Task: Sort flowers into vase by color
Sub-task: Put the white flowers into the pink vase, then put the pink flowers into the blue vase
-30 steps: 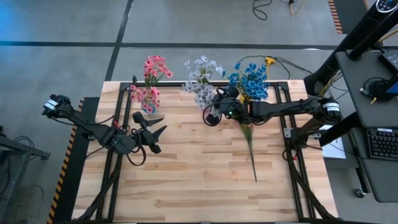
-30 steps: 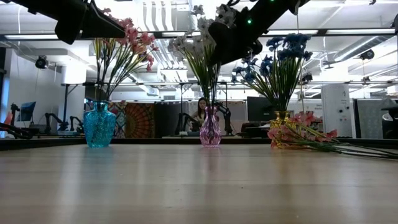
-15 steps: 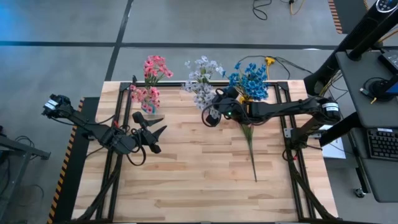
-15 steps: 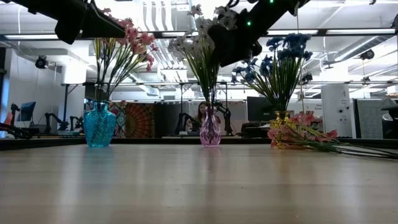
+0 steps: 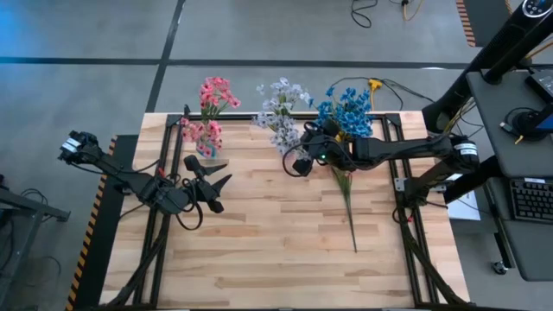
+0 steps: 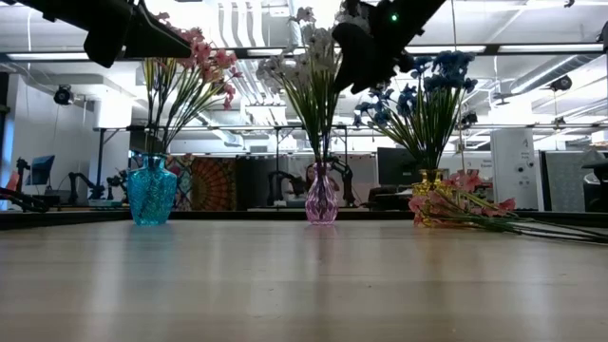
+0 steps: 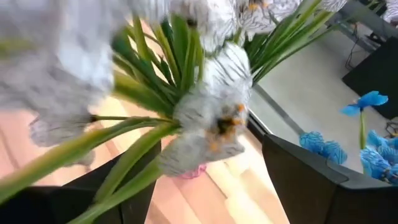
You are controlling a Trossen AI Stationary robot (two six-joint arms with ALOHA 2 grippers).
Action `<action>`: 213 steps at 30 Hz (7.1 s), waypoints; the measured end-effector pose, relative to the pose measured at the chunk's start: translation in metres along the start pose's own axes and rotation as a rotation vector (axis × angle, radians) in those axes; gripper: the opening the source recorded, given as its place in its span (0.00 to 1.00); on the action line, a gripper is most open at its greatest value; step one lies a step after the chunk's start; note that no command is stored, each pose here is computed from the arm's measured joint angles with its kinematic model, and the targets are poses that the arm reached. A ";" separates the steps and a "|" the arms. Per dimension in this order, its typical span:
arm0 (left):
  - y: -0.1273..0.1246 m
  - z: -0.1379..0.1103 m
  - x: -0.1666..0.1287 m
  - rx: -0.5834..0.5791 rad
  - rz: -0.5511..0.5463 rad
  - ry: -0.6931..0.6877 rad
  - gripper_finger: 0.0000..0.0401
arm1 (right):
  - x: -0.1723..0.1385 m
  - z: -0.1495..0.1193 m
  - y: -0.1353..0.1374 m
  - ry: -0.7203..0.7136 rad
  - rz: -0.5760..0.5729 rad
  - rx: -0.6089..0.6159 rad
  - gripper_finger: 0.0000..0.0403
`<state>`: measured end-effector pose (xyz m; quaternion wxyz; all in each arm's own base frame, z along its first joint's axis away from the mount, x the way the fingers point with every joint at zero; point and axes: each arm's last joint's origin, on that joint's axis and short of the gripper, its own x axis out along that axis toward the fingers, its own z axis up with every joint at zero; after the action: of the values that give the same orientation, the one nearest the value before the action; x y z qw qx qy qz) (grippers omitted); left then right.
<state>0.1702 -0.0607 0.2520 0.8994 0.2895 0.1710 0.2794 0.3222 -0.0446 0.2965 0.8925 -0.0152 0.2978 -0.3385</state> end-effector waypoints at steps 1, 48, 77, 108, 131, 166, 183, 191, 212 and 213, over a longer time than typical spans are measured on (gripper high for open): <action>0.000 0.000 0.000 0.000 0.000 0.000 0.36 | -0.002 0.001 0.000 0.000 0.003 0.003 0.68; -0.052 0.027 0.042 -0.405 -0.039 -0.203 0.55 | -0.027 0.013 0.011 0.011 0.009 -0.266 0.68; -0.071 -0.005 0.196 -0.384 0.123 -0.237 0.56 | -0.029 0.015 0.011 0.014 0.030 -0.318 0.68; -0.055 -0.002 0.215 -0.384 0.235 -0.202 0.10 | -0.030 0.016 0.010 0.009 0.033 -0.322 0.68; -0.055 -0.007 0.217 -0.345 0.287 -0.124 0.09 | -0.051 0.030 -0.001 0.040 0.080 -0.287 0.68; -0.059 -0.011 0.218 -0.367 0.259 -0.094 0.20 | -0.050 0.005 -0.004 0.202 0.098 -0.227 0.68; -0.075 -0.002 0.201 -0.207 0.346 0.001 0.58 | -0.050 0.004 -0.004 0.205 0.100 -0.223 0.68; -0.088 -0.004 0.187 -0.168 0.363 0.048 0.60 | -0.053 -0.007 -0.009 0.323 0.064 -0.173 0.68; -0.087 0.012 0.100 -0.374 0.035 -0.198 0.58 | -0.067 -0.100 0.017 0.710 -0.024 0.153 0.67; -0.086 0.012 0.095 -0.356 -0.024 -0.218 0.57 | -0.066 -0.106 0.019 0.728 -0.030 0.172 0.67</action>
<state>0.2852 -0.0668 0.1946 0.9527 0.1527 0.0241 0.2617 0.2367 0.0290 0.2396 0.7211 0.1769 0.5658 -0.3585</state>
